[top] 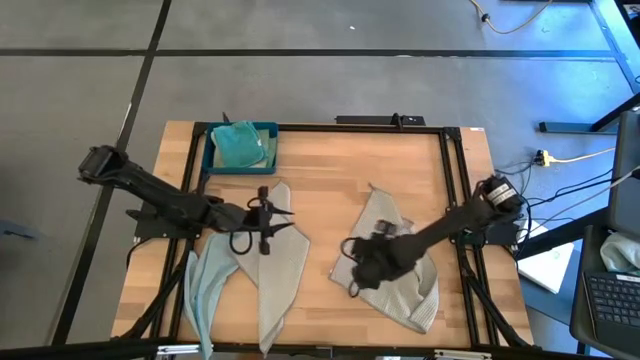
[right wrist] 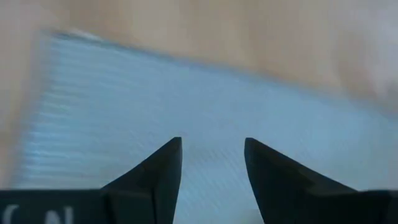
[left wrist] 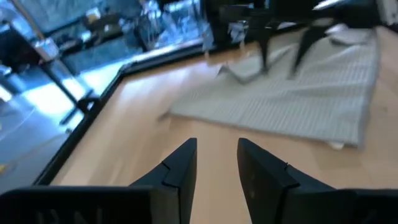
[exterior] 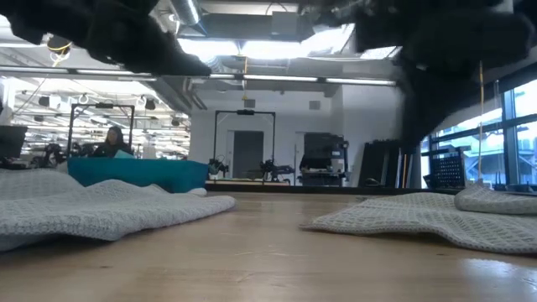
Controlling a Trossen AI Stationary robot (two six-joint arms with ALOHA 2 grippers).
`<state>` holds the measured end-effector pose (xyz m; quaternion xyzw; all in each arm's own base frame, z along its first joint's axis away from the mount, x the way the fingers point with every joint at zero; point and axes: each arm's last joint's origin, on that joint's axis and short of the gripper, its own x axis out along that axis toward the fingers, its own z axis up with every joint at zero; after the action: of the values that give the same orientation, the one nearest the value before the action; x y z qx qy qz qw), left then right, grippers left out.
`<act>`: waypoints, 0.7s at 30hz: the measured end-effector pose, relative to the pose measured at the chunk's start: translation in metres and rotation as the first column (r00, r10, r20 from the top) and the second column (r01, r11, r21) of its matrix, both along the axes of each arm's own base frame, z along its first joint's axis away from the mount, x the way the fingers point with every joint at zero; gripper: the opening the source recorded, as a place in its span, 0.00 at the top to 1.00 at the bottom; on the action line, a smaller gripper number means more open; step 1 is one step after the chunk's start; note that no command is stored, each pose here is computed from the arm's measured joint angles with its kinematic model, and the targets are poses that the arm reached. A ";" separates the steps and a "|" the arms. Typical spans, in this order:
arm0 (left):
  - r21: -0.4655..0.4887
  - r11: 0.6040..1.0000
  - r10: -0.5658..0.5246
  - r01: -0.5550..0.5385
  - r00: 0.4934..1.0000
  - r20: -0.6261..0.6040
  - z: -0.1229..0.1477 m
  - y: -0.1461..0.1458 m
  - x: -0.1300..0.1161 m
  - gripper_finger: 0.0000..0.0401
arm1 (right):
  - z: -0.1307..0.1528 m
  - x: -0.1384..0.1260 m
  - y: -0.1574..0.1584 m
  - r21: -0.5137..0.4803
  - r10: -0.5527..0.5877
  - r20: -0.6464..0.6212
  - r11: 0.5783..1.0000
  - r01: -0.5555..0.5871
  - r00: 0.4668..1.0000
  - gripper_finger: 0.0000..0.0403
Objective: Fold microfiber towels
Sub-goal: Fold the right gray towel
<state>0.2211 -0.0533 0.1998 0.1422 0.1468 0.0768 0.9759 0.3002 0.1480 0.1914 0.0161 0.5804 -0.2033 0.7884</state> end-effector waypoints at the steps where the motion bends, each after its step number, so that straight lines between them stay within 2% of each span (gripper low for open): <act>1: 0.004 1.000 -0.015 0.015 1.000 0.016 0.000 -0.001 0.003 0.73 | 0.001 -0.010 0.001 -0.028 -0.078 -0.040 0.997 0.077 0.996 0.56; 4: 0.001 0.997 -0.076 0.076 0.996 0.054 -0.002 -0.005 0.009 0.73 | 0.001 -0.033 0.005 -0.113 -0.250 -0.105 0.965 0.239 0.962 0.56; 6: -0.010 0.992 -0.123 0.124 0.991 0.048 -0.005 -0.007 0.012 0.73 | -0.003 -0.039 0.009 -0.110 -0.260 -0.101 0.962 0.249 0.960 0.56; 7: -0.018 0.990 -0.139 0.140 0.989 0.042 -0.007 -0.009 0.012 0.73 | -0.006 -0.037 0.012 -0.071 -0.239 -0.096 0.970 0.233 0.966 0.56; 9: -0.034 0.987 -0.156 0.156 0.987 0.029 -0.010 -0.011 0.013 0.73 | -0.013 -0.028 0.021 0.080 -0.158 -0.075 0.983 0.164 0.985 0.56; 11: -0.039 0.985 -0.167 0.167 0.986 0.011 -0.013 -0.015 0.013 0.73 | -0.021 -0.016 0.029 0.234 -0.071 0.005 0.970 0.068 0.997 0.56; 13: -0.046 0.983 -0.180 0.180 0.984 0.004 -0.016 -0.018 0.013 0.73 | -0.026 -0.007 0.033 0.315 -0.035 0.110 0.949 -0.002 0.993 0.56; 16: -0.049 0.979 -0.200 0.200 0.980 0.001 -0.016 -0.023 0.011 0.73 | -0.031 -0.001 0.031 0.349 -0.032 0.174 0.937 -0.031 0.984 0.56; 21: -0.077 0.971 -0.229 0.228 0.973 -0.002 -0.017 -0.032 0.008 0.73 | -0.048 0.008 0.023 0.315 0.032 0.179 0.945 -0.088 0.983 0.56</act>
<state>0.2289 -0.0853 0.1831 0.1213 0.1374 -0.0425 0.9821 0.3078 0.1709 0.1431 0.1441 0.5361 -0.0797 0.8279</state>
